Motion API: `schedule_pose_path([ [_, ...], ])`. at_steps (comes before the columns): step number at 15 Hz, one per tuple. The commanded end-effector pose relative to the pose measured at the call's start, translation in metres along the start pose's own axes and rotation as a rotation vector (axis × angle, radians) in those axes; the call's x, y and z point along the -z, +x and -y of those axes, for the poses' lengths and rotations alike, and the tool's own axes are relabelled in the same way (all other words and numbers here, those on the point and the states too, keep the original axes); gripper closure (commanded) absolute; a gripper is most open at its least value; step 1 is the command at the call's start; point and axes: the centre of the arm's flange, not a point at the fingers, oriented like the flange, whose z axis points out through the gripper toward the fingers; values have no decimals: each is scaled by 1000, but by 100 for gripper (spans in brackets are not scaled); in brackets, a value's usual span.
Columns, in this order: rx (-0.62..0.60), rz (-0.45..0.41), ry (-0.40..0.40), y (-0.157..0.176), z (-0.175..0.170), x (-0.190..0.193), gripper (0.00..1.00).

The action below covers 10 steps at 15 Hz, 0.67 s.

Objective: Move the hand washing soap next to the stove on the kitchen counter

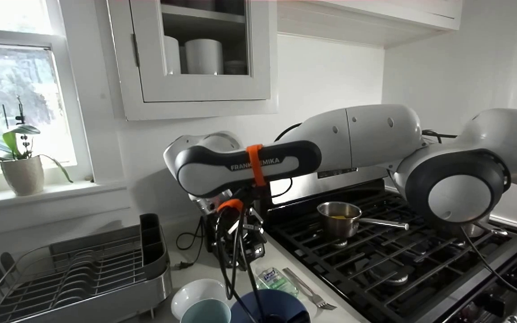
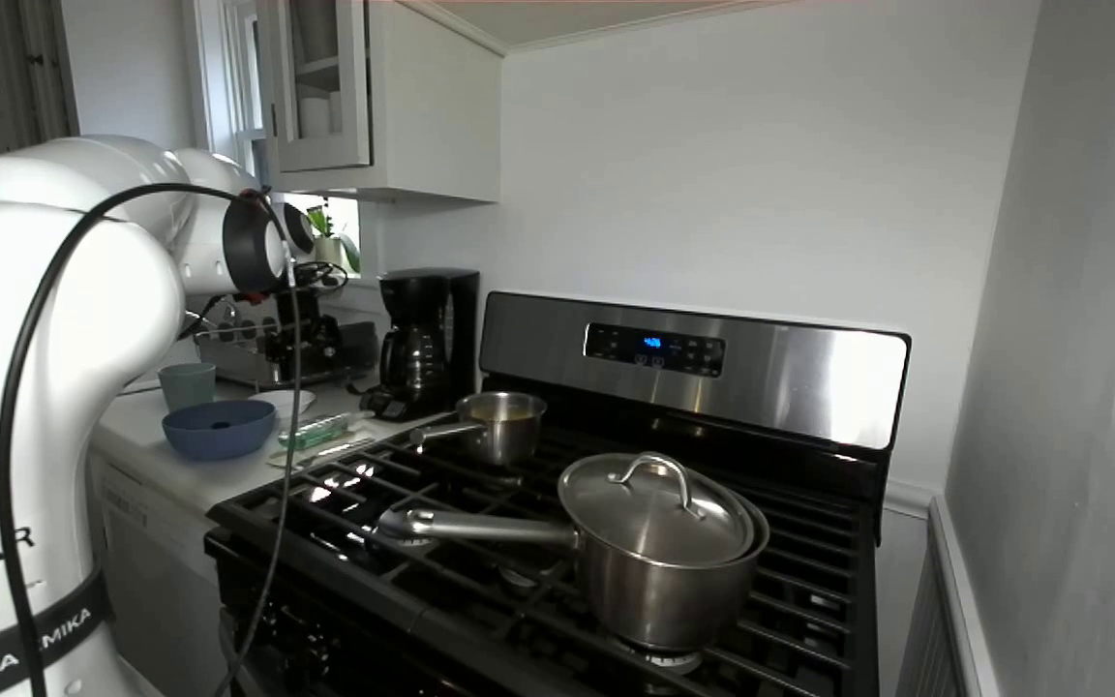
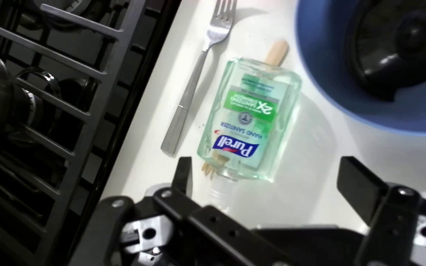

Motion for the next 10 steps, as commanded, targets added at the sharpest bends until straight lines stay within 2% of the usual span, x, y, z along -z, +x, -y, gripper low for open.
schedule_pose_path([
  [1, 34, -28, 135, -58, -14, 11, 0],
  [3, 34, -44, 124, -61, -7, 19, 0],
  [6, 79, -120, 82, -63, 15, 27, 0],
  [10, 194, -232, 29, -84, 49, 49, 0],
])
